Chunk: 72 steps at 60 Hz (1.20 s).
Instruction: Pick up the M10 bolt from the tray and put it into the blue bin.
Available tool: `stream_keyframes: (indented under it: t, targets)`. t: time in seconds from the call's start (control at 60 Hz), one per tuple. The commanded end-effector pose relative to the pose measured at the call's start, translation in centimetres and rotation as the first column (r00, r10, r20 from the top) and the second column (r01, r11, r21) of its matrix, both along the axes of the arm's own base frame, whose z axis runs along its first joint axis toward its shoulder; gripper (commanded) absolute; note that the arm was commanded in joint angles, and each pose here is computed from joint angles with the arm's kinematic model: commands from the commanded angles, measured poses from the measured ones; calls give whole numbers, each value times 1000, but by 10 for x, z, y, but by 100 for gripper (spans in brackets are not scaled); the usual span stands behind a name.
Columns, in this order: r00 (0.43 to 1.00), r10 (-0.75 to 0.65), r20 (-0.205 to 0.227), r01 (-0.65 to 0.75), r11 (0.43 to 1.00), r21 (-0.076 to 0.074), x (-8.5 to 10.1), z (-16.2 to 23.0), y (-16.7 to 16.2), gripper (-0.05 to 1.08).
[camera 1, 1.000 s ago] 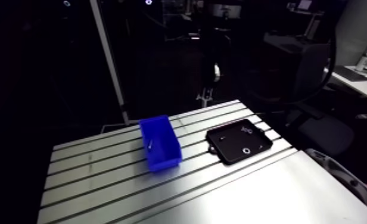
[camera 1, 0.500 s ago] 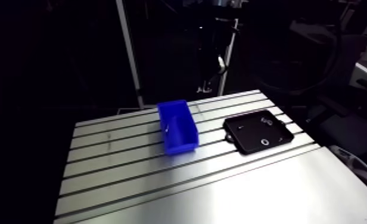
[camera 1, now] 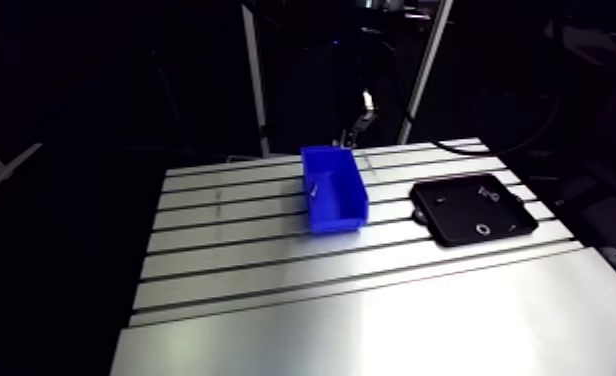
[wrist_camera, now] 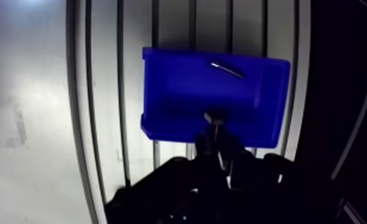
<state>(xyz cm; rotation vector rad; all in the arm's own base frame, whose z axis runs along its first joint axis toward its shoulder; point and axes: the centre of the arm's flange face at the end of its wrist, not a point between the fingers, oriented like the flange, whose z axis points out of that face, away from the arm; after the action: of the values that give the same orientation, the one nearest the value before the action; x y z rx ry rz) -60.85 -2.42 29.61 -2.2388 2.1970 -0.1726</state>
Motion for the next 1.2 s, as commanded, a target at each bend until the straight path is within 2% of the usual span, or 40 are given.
stream_keyframes:
  t: [0.017,0.033,0.133,0.183,0.333,0.533,0.633,0.733,0.883,1.1,1.2]
  targets:
    - [999,-30,12,30,999,26,-6,-28,-4,105]
    - [999,-30,12,30,999,26,-6,-28,-4,105]
    - [999,-38,6,38,998,53,-11,-41,-5,105]
    - [999,-33,8,33,998,60,-12,-43,-9,105]
    - [998,-54,40,50,994,93,-14,-65,-19,105]
    - [998,-40,44,36,994,101,-15,-80,-36,105]
    - [998,-47,46,41,993,113,-15,-85,-36,105]
    - [996,-42,75,33,992,124,-15,-103,-37,104]
    - [995,-43,89,31,991,128,-14,-112,-37,104]
    - [997,-48,67,39,990,133,-15,-120,-37,104]
    - [996,-48,75,37,988,149,-15,-125,-35,103]
